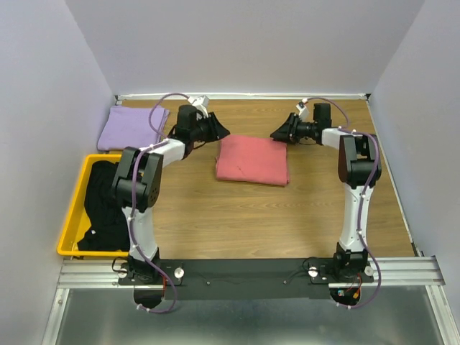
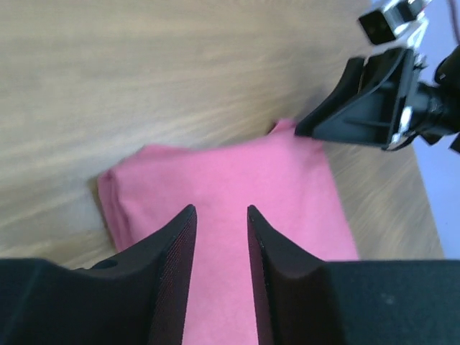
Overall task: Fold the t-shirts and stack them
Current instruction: Fold the tshirt
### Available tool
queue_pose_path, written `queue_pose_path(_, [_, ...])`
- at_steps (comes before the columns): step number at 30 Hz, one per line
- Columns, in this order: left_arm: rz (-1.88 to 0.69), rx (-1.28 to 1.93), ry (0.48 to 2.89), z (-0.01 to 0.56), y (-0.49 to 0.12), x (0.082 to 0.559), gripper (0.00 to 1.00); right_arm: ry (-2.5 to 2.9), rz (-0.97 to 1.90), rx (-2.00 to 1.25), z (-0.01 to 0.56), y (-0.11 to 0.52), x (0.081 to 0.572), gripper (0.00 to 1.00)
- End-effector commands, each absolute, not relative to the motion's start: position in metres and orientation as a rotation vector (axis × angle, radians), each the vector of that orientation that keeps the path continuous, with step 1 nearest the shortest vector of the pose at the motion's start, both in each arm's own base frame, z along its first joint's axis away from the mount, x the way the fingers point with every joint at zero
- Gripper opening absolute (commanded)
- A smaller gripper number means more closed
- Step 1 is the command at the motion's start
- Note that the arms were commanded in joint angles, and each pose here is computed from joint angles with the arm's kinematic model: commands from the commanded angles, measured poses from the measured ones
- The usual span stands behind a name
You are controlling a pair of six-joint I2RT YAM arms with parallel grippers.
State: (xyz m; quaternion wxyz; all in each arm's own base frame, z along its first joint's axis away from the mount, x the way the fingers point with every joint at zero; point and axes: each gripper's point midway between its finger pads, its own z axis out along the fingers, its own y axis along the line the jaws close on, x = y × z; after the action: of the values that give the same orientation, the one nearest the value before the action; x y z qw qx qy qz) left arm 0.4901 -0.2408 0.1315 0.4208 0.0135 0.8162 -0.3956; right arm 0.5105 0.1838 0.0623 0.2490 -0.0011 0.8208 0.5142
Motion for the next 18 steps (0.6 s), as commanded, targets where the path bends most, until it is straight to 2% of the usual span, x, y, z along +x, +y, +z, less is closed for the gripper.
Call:
queue_pose_path(1, [-1.043, 0.025, 2.166, 0.067, -0.249, 0.483, 0.39, 2.258, 1.450, 0.030, 0.034, 0.184, 0.516, 0.47])
queue_pose_path(8, [-1.001, -0.052, 2.190, 0.047, -0.230, 0.500, 0.33, 2.262, 1.424, 0.079, 0.032, 0.174, 0.521, 0.47])
queue_pose_path(11, [-0.977, -0.052, 2.149, 0.067, -0.219, 0.503, 0.33, 2.215, 1.403, 0.054, 0.070, 0.174, 0.519, 0.48])
queue_pose_path(13, [-0.957, -0.016, 2.105, 0.094, -0.217, 0.499, 0.37, 2.175, 1.391, 0.025, 0.102, 0.175, 0.512, 0.48])
queue_pose_path(15, [-0.972, 0.013, 2.089, 0.109, -0.222, 0.485, 0.45, 2.191, 1.407, 0.024, 0.107, 0.180, 0.493, 0.48])
queue_pose_path(18, [-1.008, 0.075, 2.022, 0.149, -0.235, 0.458, 0.48, 2.192, 1.439, -0.042, 0.126, 0.200, 0.461, 0.48])
